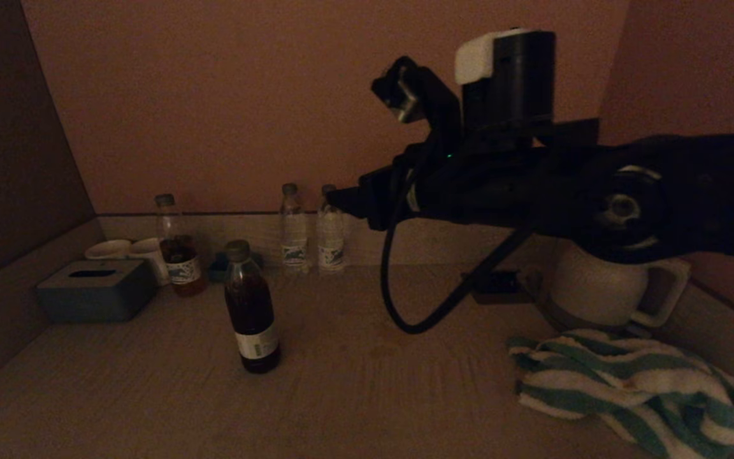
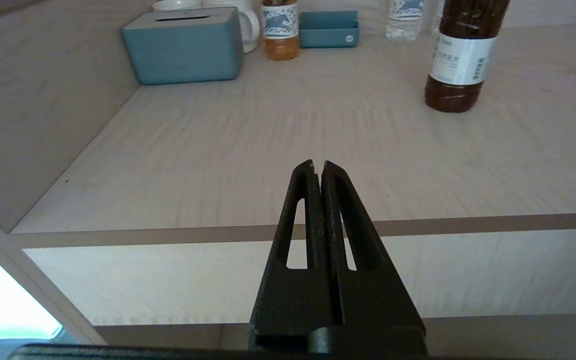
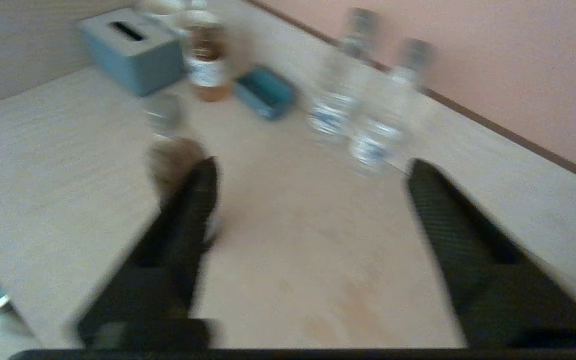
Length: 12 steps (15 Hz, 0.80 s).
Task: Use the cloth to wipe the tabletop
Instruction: Pick up the tablecloth
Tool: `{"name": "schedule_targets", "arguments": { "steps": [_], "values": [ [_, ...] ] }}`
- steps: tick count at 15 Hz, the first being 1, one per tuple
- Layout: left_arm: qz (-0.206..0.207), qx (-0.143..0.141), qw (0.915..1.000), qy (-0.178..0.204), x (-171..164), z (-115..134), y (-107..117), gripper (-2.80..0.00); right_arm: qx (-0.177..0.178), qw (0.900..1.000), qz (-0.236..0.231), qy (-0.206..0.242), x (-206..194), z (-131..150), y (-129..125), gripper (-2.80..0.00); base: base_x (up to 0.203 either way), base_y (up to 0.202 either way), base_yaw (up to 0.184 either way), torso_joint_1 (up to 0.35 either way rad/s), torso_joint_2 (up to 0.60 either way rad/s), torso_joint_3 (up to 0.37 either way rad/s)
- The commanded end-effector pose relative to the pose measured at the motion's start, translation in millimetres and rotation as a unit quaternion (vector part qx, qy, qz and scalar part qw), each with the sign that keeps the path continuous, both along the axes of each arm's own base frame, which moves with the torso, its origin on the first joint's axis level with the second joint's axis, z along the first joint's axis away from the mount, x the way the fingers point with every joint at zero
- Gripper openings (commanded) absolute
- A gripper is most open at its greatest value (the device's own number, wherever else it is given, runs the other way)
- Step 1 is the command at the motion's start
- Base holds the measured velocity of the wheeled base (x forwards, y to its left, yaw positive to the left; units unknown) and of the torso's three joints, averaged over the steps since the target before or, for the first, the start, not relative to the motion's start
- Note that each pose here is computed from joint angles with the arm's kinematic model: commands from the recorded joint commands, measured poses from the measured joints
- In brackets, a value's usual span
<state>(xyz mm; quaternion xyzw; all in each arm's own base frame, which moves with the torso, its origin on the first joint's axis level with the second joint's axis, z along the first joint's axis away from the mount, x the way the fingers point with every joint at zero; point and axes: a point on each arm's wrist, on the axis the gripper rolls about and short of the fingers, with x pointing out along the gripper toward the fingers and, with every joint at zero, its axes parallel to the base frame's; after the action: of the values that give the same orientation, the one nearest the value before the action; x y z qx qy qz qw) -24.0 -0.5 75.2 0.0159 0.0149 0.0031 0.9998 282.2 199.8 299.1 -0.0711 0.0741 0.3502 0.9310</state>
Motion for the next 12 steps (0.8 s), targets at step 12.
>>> {"name": "schedule_targets", "arguments": {
  "steps": [12],
  "values": [
    [0.000,0.000,1.0000,0.000,0.1,0.0,0.0,-2.80,0.022,0.938,-0.336,0.084,-20.4,-35.7,-155.3,-2.80,0.000,0.000,0.000,0.000,0.00,0.000]
  ]
}}
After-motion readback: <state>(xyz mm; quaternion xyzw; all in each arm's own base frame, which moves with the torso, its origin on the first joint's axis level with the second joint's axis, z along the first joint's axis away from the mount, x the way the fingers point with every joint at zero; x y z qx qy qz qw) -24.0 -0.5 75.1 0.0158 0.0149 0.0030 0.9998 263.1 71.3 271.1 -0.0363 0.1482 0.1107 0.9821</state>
